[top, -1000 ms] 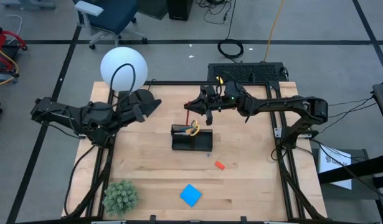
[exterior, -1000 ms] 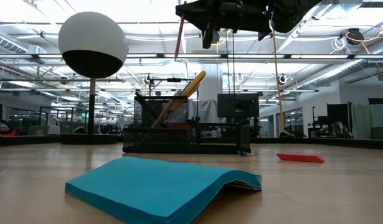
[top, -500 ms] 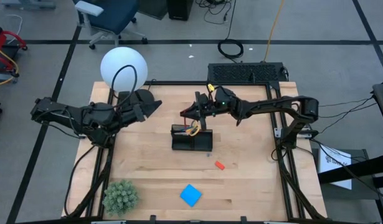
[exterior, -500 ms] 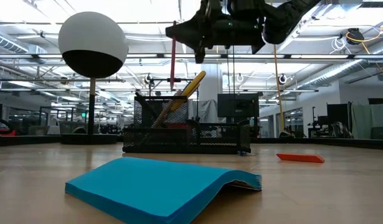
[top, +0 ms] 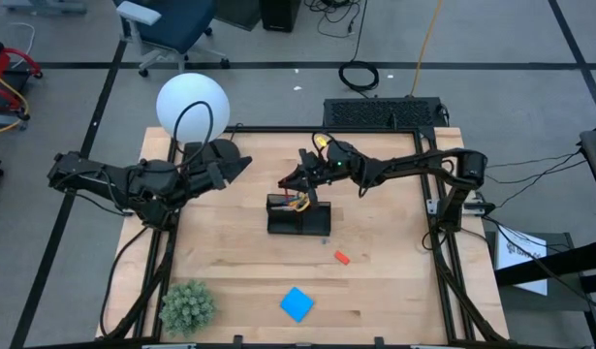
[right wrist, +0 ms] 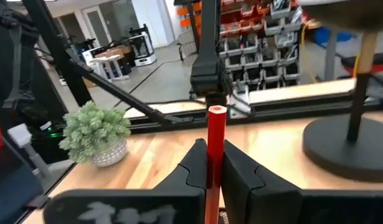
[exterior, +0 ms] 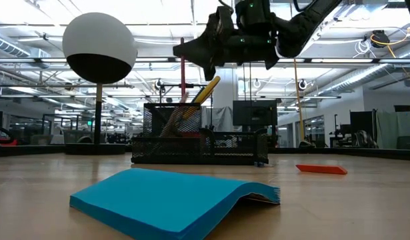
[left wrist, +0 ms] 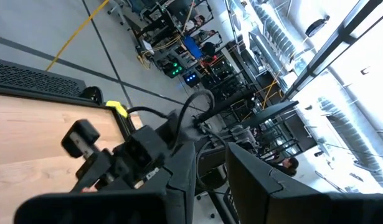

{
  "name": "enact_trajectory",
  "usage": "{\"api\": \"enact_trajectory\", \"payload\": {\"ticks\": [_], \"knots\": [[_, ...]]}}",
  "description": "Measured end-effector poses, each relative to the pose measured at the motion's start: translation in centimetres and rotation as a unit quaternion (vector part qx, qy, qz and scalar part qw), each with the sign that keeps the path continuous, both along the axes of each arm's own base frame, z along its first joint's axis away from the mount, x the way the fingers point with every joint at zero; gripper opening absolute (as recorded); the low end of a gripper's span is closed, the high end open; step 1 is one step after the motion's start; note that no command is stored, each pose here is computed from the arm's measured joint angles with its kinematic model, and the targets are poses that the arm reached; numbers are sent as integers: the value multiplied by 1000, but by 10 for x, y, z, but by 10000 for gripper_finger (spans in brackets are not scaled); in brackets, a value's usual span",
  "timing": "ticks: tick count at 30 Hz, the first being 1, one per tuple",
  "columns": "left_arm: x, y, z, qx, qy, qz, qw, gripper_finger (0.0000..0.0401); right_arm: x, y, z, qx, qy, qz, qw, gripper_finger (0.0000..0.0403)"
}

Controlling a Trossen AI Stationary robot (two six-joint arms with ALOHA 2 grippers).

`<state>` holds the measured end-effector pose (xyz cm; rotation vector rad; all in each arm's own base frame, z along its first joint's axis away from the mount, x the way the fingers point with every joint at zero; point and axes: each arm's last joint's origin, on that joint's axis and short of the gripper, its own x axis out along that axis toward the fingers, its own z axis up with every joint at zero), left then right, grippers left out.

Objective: Pick and place office supplies into organizer
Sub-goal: Put the red pencil into the desk organizer

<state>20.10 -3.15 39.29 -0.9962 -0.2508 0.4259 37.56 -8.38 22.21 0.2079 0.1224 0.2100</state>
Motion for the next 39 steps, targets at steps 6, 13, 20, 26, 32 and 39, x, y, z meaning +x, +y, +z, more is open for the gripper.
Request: {"api": "enact_trajectory", "payload": {"ticks": [6, 13, 20, 26, 32, 39], "knots": [[0, 0, 0, 0, 0, 0, 1000, 81, 4, 0, -17, 9, 30, 2, 1000, 10], [0, 0, 0, 1, 0, 0, 1000, 81, 2, 0, -25, 5, 67, 7, 998, 14], [0, 0, 0, 3, 2, 0, 1000, 81, 1, 2, -27, 8, 80, 19, 997, 15], [0, 0, 0, 4, 2, 0, 1000, 81, 2, 2, -27, 7, 82, 5, 997, 39], [0, 0, 0, 4, 3, 0, 1000, 81, 2, 2, -27, 8, 83, 3, 997, 60], [0, 0, -1, 6, 6, 0, 1000, 81, 2, 2, -27, 18, 84, 2, 996, 95]]}}
